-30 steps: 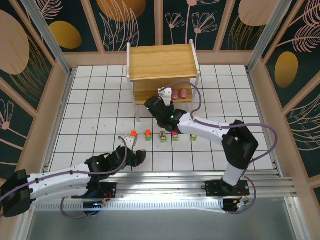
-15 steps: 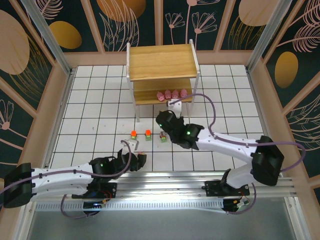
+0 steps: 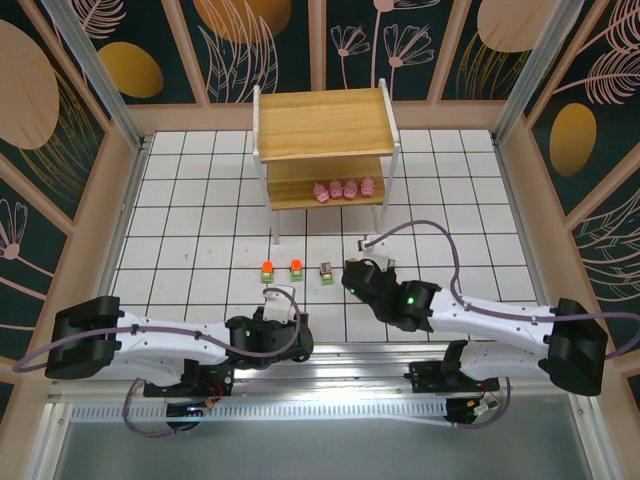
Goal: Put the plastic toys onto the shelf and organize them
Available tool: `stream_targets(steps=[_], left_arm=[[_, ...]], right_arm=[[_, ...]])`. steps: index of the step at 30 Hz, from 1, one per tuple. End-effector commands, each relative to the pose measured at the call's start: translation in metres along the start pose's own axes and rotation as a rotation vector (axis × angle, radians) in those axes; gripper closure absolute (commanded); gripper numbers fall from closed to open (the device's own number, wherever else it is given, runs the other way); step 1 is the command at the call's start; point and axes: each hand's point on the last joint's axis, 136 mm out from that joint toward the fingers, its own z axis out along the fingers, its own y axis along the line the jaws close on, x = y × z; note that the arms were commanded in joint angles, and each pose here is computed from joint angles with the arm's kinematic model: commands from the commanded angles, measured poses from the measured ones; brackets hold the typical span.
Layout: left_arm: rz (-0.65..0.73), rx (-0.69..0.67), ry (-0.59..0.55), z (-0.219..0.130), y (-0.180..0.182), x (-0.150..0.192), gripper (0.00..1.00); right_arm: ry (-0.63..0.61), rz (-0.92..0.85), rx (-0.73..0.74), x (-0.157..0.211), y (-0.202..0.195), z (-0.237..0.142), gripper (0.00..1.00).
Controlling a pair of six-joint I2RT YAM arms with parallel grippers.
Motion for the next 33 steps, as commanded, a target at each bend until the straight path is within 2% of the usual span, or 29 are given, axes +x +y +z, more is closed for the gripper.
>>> stream_targets(steps=[1,17,33], left_arm=[[-0.098,-0.043,-0.028,-0.003,0.006,-0.007,0.35],[-0.126,-0.146,0.045,0.013,0.023,0.015,0.35],[-0.113,-0.154,0.103,0.036,0.024,0.027,0.35]], right_arm=[[0.014,0.014,0.005,0.011,-0.01,-0.004,0.56],[0.038,-0.015,-0.001,0.033,-0.018,0.002,0.56],[0.04,-0.007,0.001,0.037,-0.022,0.004,0.57]])
